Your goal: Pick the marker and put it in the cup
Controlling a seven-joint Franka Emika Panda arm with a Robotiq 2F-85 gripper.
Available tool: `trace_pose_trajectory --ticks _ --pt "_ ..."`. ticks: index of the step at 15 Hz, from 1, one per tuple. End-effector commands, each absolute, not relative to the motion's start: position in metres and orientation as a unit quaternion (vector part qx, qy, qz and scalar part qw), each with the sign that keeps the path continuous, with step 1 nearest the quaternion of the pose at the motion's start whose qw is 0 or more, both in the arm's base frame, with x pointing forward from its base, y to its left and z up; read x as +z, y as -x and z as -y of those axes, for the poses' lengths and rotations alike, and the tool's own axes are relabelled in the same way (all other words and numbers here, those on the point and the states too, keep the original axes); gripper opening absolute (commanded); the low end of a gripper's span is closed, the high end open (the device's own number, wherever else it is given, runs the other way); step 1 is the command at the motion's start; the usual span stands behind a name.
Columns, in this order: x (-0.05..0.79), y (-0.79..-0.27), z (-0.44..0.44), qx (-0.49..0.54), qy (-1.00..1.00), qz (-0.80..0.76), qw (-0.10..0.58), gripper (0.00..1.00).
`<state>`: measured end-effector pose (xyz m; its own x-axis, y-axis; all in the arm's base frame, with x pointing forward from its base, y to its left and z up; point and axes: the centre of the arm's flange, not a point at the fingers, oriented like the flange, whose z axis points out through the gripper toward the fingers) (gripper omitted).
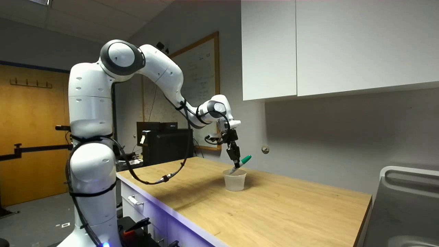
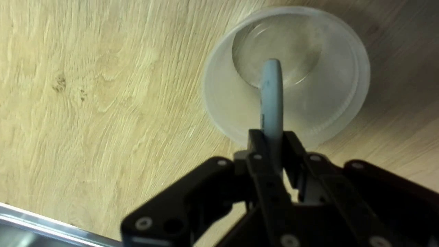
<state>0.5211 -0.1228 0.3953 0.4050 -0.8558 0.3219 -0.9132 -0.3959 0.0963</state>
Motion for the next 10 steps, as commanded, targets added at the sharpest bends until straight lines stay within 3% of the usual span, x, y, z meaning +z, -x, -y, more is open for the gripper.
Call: trace_pose_trajectory --ticks 1,8,10 --pt "0.3931 -0.5414 0.1106 0.105 -0.824 0.538 0.146 0.44" --pt "0.3929 -0.5397 0.105 0.091 -0.826 0.536 0.149 0.94" --pt "0.3937 -0.5369 0.1049 0.083 -0.828 0.535 0.147 1.0"
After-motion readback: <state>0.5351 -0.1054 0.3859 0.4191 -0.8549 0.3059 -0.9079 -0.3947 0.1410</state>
